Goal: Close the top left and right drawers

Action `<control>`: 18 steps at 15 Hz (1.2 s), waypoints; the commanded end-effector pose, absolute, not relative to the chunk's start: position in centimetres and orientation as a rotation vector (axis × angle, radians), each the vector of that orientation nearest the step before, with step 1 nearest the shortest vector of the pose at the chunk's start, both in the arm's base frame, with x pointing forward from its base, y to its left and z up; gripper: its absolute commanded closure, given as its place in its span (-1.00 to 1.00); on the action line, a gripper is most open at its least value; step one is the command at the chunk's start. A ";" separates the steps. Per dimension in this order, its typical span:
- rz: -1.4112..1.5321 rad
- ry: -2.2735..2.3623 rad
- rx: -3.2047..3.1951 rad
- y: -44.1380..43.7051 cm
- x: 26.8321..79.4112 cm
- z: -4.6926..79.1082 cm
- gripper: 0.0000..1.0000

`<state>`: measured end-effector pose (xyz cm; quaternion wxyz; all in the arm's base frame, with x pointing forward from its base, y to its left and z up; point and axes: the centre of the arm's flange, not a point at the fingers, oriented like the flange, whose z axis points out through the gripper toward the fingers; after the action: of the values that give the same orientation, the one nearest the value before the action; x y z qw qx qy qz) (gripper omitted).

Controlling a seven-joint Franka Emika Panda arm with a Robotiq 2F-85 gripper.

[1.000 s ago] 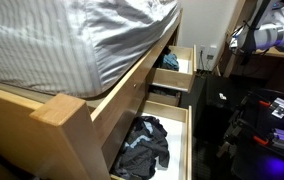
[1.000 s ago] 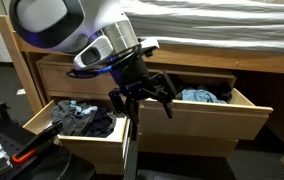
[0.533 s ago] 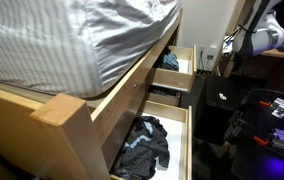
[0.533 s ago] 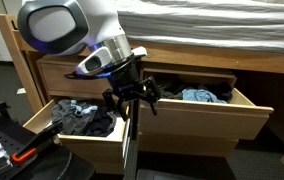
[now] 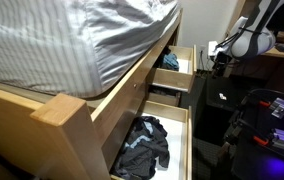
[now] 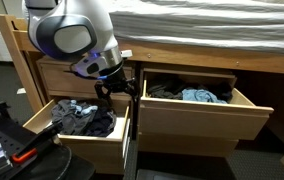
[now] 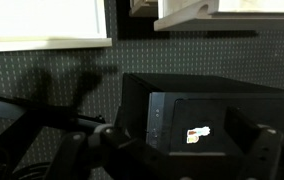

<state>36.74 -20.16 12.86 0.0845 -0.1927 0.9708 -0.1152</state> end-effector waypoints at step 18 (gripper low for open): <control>-0.345 2.979 -0.264 -28.1 38.2 6.7 -1.00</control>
<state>38.17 -28.04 6.65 0.0657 -0.0876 0.9874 -0.1142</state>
